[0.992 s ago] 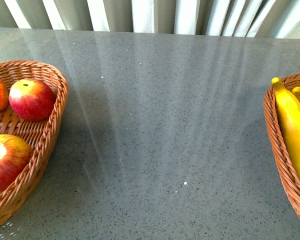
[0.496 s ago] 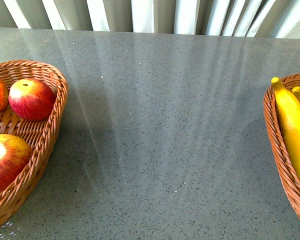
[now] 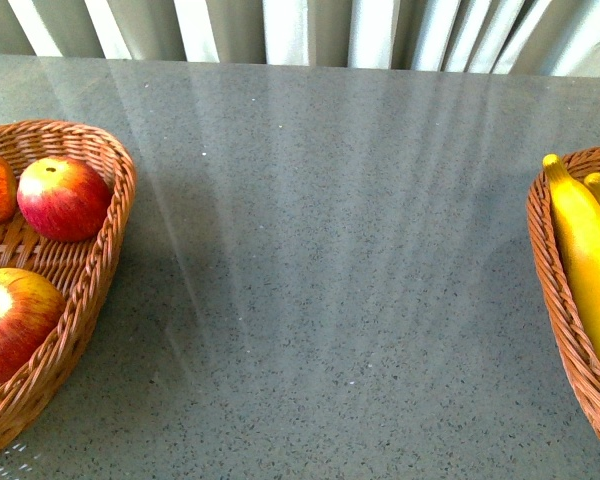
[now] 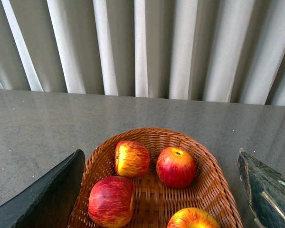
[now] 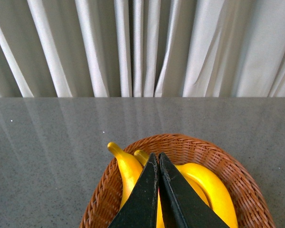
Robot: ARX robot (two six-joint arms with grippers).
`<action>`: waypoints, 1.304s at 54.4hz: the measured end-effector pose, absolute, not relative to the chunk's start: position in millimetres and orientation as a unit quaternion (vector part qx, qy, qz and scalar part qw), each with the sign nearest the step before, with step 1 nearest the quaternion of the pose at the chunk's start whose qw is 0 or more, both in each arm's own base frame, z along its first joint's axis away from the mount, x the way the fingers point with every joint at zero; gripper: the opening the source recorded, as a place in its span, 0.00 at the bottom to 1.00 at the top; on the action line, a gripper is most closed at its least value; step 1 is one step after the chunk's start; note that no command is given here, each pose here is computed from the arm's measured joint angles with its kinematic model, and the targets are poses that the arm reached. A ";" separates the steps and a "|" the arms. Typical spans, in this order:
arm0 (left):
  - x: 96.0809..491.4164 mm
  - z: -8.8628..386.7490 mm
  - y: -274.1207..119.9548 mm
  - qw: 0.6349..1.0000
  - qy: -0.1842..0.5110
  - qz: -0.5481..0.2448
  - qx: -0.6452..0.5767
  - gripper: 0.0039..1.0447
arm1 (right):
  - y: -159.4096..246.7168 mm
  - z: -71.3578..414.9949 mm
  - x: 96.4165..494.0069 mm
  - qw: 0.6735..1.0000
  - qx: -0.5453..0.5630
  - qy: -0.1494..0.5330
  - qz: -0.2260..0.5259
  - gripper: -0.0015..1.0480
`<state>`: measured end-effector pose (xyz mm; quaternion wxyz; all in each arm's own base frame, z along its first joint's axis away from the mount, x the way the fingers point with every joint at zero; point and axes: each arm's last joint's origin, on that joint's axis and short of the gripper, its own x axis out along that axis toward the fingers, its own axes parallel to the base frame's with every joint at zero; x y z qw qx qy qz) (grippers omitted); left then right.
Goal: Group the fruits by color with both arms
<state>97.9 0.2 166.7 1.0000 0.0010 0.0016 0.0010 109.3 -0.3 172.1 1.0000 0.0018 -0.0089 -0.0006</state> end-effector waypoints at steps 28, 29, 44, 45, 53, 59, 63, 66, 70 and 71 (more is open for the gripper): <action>97.9 166.7 0.2 1.000 0.002 0.001 0.001 0.91 | -0.2 169.2 97.0 1.000 0.001 -0.007 -0.001 0.08; 97.9 166.7 0.2 1.000 0.002 0.001 0.001 0.91 | -0.2 169.1 97.0 1.000 0.001 -0.007 -0.001 0.11; 97.9 166.7 0.2 1.000 0.002 0.001 0.001 0.91 | -0.2 169.2 97.0 1.000 0.001 -0.007 -0.001 0.65; 97.9 166.7 0.2 1.000 0.002 0.001 0.001 0.91 | -0.2 169.2 97.0 1.000 0.001 -0.007 -0.001 0.68; 97.9 166.7 0.2 1.000 0.002 0.001 0.001 0.91 | -0.2 169.2 97.0 1.000 0.001 -0.007 -0.001 0.91; 97.9 166.7 0.2 1.000 0.002 0.001 0.001 0.91 | -0.2 169.2 97.0 1.000 0.001 -0.007 -0.001 0.91; 97.9 166.7 0.2 1.000 0.002 0.001 0.001 0.91 | -0.2 169.2 97.0 1.000 0.001 -0.007 -0.001 0.91; 97.9 166.7 0.2 1.000 0.002 0.001 0.001 0.91 | -0.2 169.2 97.0 1.000 0.001 -0.007 -0.001 0.91; 97.9 166.7 0.2 1.000 0.002 0.001 0.001 0.91 | -0.2 169.2 97.0 1.000 0.001 -0.007 -0.001 0.91; 97.9 166.7 0.2 1.000 0.002 0.001 0.001 0.91 | -0.2 169.2 97.0 1.000 0.001 -0.007 -0.001 0.91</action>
